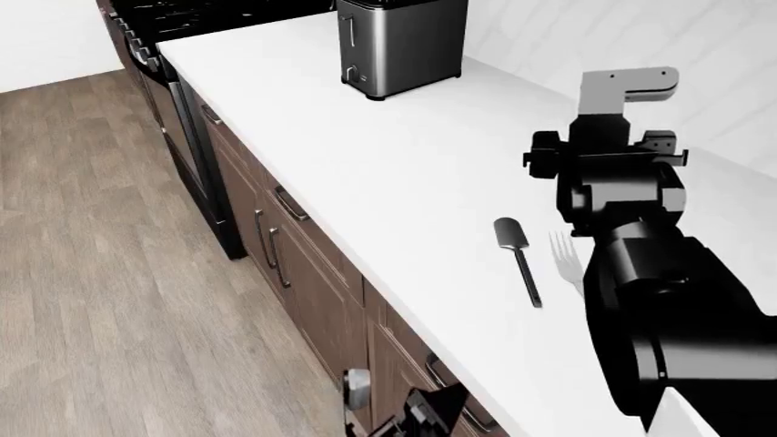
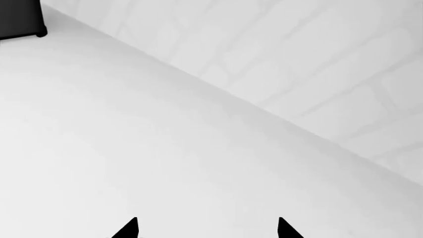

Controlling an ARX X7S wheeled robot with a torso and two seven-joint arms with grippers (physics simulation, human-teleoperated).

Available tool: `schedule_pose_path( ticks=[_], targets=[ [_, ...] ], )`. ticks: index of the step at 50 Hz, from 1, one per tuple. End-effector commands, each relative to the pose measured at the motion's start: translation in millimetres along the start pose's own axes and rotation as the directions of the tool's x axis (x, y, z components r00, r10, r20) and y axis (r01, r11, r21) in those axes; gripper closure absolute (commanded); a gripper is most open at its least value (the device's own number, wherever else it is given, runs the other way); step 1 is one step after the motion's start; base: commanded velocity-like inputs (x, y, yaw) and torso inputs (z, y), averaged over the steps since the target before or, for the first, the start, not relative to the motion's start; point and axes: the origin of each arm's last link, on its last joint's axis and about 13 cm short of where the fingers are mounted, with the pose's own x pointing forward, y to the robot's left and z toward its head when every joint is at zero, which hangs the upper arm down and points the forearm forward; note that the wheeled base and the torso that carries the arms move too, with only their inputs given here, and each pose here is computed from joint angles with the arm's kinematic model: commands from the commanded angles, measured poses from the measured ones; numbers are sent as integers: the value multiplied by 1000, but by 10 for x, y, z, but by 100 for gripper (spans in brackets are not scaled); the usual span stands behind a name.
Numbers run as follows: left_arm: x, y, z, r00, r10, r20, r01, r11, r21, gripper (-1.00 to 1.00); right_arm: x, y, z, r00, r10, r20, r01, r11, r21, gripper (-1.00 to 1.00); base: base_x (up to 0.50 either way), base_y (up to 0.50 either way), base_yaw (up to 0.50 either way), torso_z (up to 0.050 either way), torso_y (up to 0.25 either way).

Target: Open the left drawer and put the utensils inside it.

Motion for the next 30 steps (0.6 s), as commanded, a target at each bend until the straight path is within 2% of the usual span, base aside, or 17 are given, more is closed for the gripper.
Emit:
schedule_pose_path(
  ticks=[1, 12, 13, 30],
  targets=[
    [-6, 31, 126, 997, 68, 31, -69, 997, 34, -100, 8, -6, -15, 1000, -3, -2, 3, 1000, 7, -100, 0, 0, 0, 0, 0],
    [17, 6, 136, 997, 79, 20, -79, 996, 29, -100, 11, 2, -36, 1000, -5, -2, 5, 1000, 4, -100, 0, 0, 0, 0, 0],
    [18, 6, 139, 996, 85, 25, -85, 996, 26, 100, 13, 3, -43, 1000, -5, -3, 5, 1000, 4, -100, 0, 0, 0, 0, 0],
    [7, 8, 141, 996, 83, 10, -84, 996, 12, 100, 29, -7, -76, 1000, -13, -5, 14, 1000, 17, -100, 0, 0, 0, 0, 0]
  ],
)
